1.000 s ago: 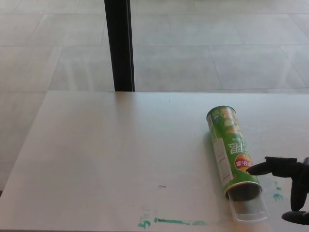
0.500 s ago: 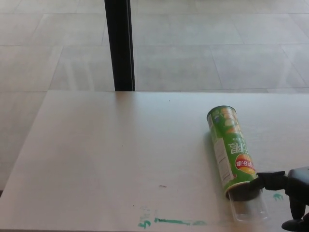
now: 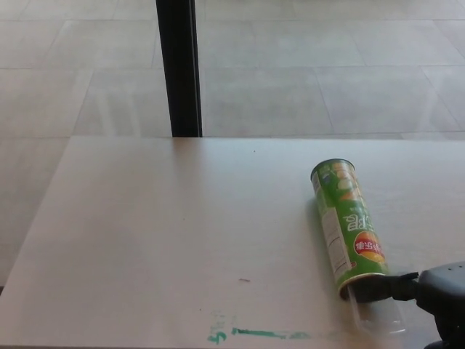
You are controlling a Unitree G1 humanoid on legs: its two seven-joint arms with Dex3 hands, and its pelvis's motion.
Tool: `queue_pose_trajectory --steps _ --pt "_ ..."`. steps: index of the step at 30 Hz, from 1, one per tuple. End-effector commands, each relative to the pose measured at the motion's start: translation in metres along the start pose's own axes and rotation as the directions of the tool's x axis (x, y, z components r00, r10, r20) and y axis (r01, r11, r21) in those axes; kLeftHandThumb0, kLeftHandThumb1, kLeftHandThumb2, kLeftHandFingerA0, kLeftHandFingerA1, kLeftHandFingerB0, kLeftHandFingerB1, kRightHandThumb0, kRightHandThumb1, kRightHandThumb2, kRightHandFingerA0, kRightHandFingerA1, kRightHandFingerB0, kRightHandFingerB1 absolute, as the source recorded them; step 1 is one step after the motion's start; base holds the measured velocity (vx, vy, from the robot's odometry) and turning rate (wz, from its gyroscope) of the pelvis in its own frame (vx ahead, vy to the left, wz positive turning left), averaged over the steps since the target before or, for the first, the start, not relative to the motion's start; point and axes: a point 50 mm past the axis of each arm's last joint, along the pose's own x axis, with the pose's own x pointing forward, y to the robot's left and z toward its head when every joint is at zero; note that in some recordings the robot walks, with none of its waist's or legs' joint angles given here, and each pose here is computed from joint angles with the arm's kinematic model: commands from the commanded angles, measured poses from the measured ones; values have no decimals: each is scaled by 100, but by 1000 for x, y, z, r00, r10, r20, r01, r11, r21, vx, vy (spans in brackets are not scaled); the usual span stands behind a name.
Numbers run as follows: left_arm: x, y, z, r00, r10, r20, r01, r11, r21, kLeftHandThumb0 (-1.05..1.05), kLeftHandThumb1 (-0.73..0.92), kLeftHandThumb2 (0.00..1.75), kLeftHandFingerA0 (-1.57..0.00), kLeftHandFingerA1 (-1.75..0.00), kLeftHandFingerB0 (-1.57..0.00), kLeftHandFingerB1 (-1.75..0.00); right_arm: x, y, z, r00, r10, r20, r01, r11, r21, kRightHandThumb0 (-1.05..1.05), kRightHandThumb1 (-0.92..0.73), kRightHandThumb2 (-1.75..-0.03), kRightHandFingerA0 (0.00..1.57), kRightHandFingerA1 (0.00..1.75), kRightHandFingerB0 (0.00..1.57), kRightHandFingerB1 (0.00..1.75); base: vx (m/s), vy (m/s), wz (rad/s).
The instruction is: Use the finger on the right hand of the robot to pull out the chips tray kept inside a container in the middle of the desk
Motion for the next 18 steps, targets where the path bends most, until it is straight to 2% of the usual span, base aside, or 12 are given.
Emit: queue_pose_trajectory --steps 1,2,3,4,8,13,15,16,17,18 --pt "-1 6 -1 1000 15 -21 -15 1000 7 -46 73 62 -58 -62 -61 -58 0 17 -1 999 30 -27 -30 999 -25 -13 -50 -54 91 98 36 39 0 0 0" --pt "-2 6 -3 1000 15 -18 -14 999 35 -47 74 62 -59 -63 -63 -59 -1 22 0 999 32 -27 -33 999 -21 -9 -33 -86 93 96 25 56 0 0 0" --pt "-2 6 -3 1000 14 -17 -14 999 37 -47 74 62 -59 -63 -63 -59 -1 22 0 999 32 -27 -32 999 -21 -9 -33 -86 93 96 25 56 0 0 0" --pt "-2 6 -3 1000 14 -20 -13 999 39 -48 74 62 -57 -61 -61 -56 -1 28 1 999 44 -30 -44 999 -16 -13 -50 -54 94 96 37 40 0 0 0" --pt "-2 6 -3 1000 13 -17 -13 1000 3 -47 73 61 -56 -61 -57 -55 -4 35 3 997 72 -24 -72 997 -27 -15 -51 -56 94 102 36 41 0 0 0" --pt "-2 7 -2 1000 6 -22 -7 1000 -11 -47 73 62 -54 -63 -58 -58 -17 44 6 996 93 4 -93 995 -48 -15 -50 -54 97 95 38 41 0 0 0" --pt "-2 9 0 1000 16 -20 -16 1000 -7 -48 72 61 -55 -62 -59 -59 -18 44 6 996 92 10 -92 995 -49 -18 -50 -56 96 94 37 43 0 0 0" --pt "-2 10 0 1000 12 -15 -11 1000 14 -47 75 61 -55 -62 -61 -62 -23 47 5 995 103 3 -103 993 -53 -12 -34 -87 94 96 26 57 0 0 0" --pt "-2 10 0 1000 11 -15 -11 1000 17 -47 75 61 -55 -62 -61 -62 -24 47 5 995 104 2 -104 993 -54 -12 -34 -87 94 96 26 57 0 0 0" --pt "-3 10 0 1000 10 -14 -10 1000 19 -48 75 61 -54 -62 -61 -60 -26 48 5 993 115 0 -115 992 -48 -16 -52 -55 92 94 35 40 0 0 0"
